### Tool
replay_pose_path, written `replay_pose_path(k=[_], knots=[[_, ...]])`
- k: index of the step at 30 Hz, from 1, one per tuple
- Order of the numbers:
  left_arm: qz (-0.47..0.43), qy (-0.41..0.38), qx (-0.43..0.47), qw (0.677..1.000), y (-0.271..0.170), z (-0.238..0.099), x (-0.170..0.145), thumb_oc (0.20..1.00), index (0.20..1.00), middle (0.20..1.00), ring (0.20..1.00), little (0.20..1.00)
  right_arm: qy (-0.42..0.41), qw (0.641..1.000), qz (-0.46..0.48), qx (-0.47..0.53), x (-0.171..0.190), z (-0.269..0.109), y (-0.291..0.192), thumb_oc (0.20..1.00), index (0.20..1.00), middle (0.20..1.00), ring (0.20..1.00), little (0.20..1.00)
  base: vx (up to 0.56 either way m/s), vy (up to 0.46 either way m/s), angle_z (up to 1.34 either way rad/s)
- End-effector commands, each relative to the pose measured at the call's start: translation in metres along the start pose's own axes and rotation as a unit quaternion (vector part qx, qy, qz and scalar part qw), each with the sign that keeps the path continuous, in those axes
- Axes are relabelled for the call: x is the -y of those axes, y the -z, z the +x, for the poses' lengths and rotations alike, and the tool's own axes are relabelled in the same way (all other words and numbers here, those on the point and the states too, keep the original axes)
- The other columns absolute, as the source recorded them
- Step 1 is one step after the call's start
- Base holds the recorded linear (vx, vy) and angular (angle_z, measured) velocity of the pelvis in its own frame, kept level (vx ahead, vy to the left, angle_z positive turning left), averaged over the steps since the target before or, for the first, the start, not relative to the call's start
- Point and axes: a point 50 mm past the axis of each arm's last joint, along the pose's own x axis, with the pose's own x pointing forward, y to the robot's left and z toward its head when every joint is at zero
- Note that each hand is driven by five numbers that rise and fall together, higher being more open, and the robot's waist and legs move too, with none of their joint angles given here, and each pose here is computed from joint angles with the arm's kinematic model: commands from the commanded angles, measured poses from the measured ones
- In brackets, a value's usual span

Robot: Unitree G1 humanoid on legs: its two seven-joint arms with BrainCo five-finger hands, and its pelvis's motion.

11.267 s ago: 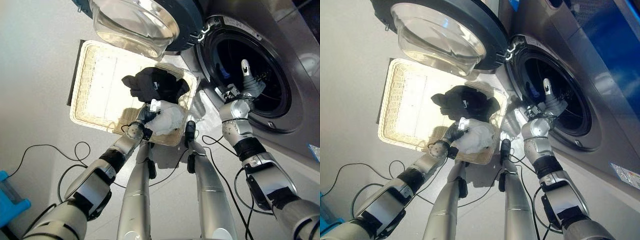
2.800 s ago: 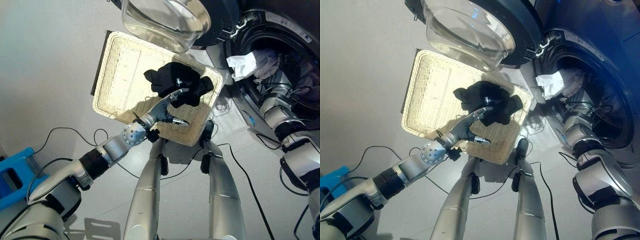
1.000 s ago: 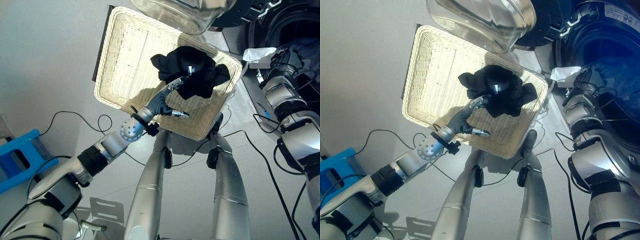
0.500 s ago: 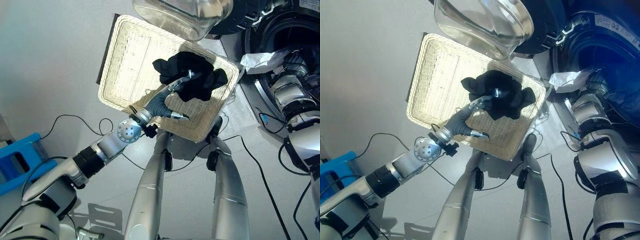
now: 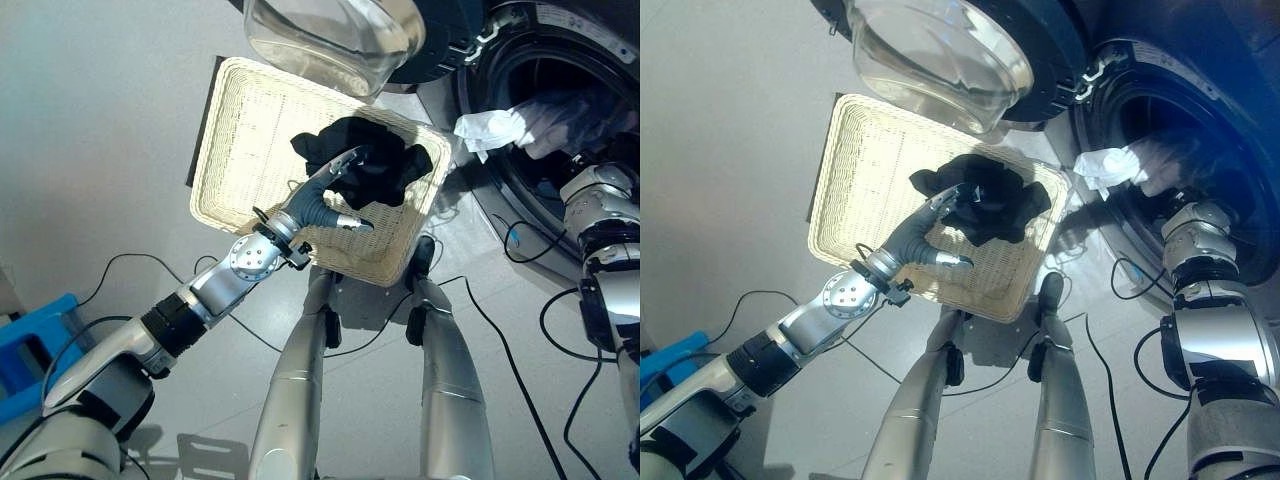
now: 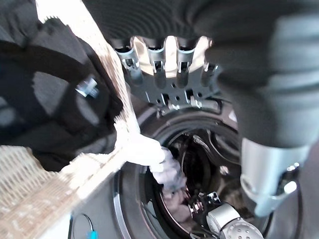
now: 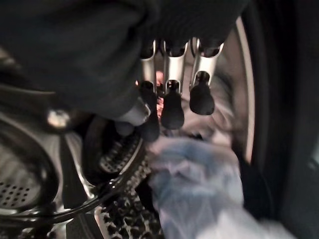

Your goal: Put the clothes into the washing machine.

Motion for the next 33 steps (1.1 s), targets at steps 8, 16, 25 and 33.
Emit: replay_pose_path(k=[8,16,25,33], knots=[[-0.024,0.001,0.049,0.999,-0.013,-0.002,0.005,1.000,1.000,1.000,1.000,1.000,-0.059,0.872,-0.415,0.252,-0.019,-0.004,-0.041,1.000,1.000,1.000,1.000,1.000,0.00,-0.015,-0.01],[-0.021,0.012,0.055,0.998,-0.010,-0.008,0.008,1.000,1.000,1.000,1.000,1.000,-0.065,0.730,-0.583,0.351,-0.030,-0.009,-0.052,1.000,1.000,1.000,1.000,1.000,-0.01,-0.033,0.01],[-0.012,0.014,0.055,0.998,-0.011,-0.006,0.008,1.000,1.000,1.000,1.000,1.000,-0.068,0.706,-0.605,0.362,-0.035,-0.011,-0.054,1.000,1.000,1.000,1.000,1.000,0.00,-0.030,0.03],[-0.011,0.013,0.057,0.998,-0.011,-0.005,0.005,1.000,1.000,1.000,1.000,1.000,-0.113,0.679,-0.633,0.354,-0.046,-0.017,-0.049,1.000,1.000,1.000,1.000,1.000,0.00,-0.016,0.01]])
